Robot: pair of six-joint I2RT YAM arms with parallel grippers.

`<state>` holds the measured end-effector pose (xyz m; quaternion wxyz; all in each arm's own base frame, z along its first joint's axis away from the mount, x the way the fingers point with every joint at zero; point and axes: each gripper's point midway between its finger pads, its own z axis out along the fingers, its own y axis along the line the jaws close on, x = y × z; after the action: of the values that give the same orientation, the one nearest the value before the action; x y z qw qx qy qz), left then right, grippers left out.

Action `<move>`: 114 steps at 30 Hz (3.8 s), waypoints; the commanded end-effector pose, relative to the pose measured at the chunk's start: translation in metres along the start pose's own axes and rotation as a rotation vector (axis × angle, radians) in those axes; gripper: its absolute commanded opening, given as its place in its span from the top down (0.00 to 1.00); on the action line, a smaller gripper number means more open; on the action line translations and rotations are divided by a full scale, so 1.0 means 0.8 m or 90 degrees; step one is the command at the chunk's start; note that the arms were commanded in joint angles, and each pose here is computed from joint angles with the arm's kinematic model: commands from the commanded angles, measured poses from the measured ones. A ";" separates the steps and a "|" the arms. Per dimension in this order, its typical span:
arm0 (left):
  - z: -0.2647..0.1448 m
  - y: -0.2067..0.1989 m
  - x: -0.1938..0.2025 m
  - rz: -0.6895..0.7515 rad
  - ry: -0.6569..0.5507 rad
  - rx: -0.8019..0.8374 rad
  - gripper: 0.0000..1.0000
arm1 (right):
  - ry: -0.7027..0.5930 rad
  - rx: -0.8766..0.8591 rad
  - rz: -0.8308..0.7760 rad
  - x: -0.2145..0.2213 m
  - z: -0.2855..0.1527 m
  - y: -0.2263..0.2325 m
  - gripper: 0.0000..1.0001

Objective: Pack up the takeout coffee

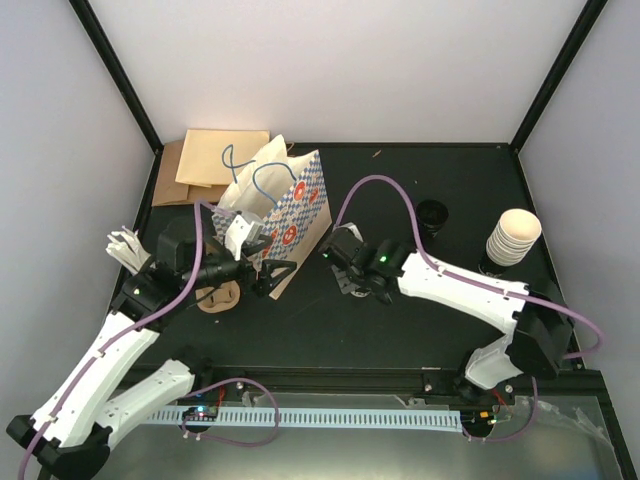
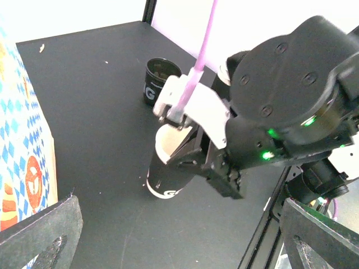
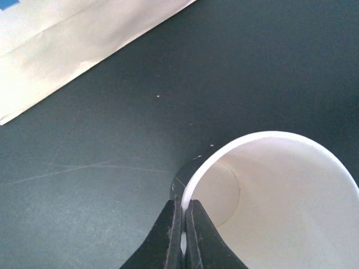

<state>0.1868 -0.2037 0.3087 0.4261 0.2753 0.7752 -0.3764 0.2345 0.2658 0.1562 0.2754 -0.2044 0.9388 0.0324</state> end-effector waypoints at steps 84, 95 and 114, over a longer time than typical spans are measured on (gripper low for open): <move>0.009 -0.002 -0.004 -0.031 -0.013 0.020 0.01 | -0.104 0.408 0.538 0.140 -0.023 -0.228 0.00; 0.009 -0.002 -0.001 -0.023 -0.007 0.020 0.01 | -0.145 0.596 0.720 0.196 -0.089 -0.322 0.00; 0.015 -0.026 -0.007 0.017 0.002 0.099 0.01 | -0.096 0.694 0.867 0.263 -0.134 -0.370 0.00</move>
<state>0.1892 -0.2176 0.2951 0.3945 0.2792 0.7752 -0.4068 0.1416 -0.0923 0.1500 0.3141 0.5572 0.7254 -0.2540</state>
